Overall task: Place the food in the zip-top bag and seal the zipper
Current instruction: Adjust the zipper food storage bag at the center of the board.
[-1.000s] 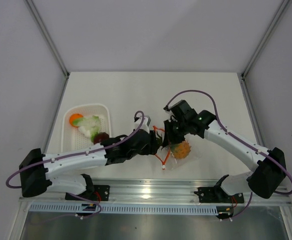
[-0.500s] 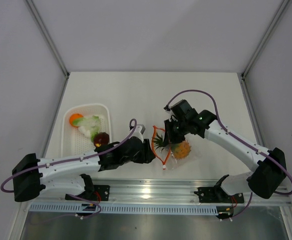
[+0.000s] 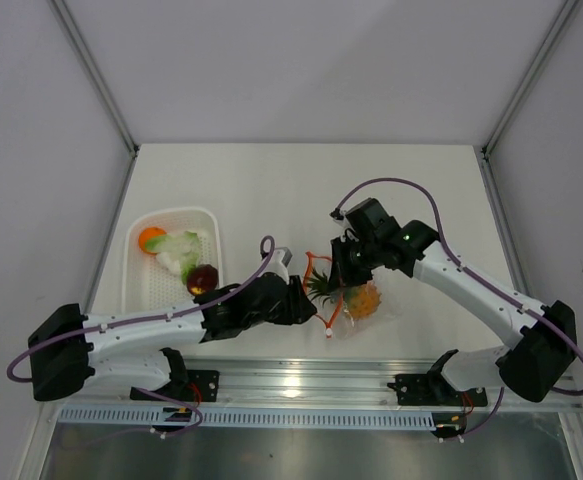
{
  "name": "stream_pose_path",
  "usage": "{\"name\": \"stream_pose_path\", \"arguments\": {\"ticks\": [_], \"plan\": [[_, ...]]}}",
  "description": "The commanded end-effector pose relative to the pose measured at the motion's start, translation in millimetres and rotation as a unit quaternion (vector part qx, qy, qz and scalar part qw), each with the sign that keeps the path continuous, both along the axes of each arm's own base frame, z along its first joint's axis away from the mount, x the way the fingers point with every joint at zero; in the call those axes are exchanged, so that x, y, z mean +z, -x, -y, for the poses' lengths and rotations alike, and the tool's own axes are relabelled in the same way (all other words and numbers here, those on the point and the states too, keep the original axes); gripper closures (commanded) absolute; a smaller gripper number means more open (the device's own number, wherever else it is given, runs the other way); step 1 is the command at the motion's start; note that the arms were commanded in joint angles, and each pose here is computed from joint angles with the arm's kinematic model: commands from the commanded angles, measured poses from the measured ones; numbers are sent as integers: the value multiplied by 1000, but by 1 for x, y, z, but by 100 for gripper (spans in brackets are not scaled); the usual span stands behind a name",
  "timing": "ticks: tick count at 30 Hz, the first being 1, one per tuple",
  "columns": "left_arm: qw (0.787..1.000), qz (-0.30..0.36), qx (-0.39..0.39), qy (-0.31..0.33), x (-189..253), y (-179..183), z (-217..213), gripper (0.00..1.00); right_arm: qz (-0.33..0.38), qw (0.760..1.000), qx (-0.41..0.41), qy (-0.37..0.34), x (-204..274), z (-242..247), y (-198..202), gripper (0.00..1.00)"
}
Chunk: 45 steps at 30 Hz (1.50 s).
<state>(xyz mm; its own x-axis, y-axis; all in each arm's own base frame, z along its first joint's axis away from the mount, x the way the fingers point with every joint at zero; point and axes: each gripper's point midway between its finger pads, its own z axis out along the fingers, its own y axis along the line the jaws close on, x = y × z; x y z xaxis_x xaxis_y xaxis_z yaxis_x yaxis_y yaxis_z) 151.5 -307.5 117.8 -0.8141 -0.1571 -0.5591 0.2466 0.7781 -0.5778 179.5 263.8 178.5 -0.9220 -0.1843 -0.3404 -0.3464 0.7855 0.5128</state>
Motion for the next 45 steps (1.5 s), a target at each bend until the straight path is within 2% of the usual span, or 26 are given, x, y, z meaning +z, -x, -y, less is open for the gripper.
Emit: {"name": "stream_pose_path", "arguments": {"ticks": [1, 4, 11, 17, 21, 27, 29, 34, 39, 42, 43, 45], "plan": [[999, -23, -2, 31, -3, 4, 10, 52, 23, 999, 7, -23, 19, 0, -1, 100], [999, -27, -7, 31, -5, 3, 17, 44, 22, 999, 9, -27, 20, -1, 0, 100], [999, -35, -29, 31, -3, -3, 41, 44, 22, 999, 9, -28, 21, 0, 2, 100], [998, -46, -31, 31, -12, -5, 46, 65, 25, 999, 6, -25, 22, 3, 1, 100], [999, -18, -23, 16, 4, -21, 35, 100, 31, 999, 0, -13, 20, 8, -1, 100], [996, 78, -34, 17, 79, -36, 26, 99, 77, 996, -18, 34, 33, 29, -15, 100], [992, 110, -46, 40, 118, -34, 26, 100, 94, 994, -24, 53, 39, 37, -20, 100], [979, 169, -83, 75, 181, -26, 20, 99, 118, 990, -47, 69, 57, 56, -28, 100], [977, 173, -94, 83, 191, -15, 8, 99, 129, 989, -50, 46, 71, 58, -24, 100], [980, 154, -95, 80, 176, -11, 7, 99, 122, 991, -42, 32, 70, 54, -20, 100], [983, 143, -90, 74, 168, -11, 6, 80, 118, 992, -40, 28, 69, 52, -19, 100], [989, 109, -82, 53, 140, -10, 5, 62, 113, 993, -36, 22, 67, 50, -18, 100]]}}
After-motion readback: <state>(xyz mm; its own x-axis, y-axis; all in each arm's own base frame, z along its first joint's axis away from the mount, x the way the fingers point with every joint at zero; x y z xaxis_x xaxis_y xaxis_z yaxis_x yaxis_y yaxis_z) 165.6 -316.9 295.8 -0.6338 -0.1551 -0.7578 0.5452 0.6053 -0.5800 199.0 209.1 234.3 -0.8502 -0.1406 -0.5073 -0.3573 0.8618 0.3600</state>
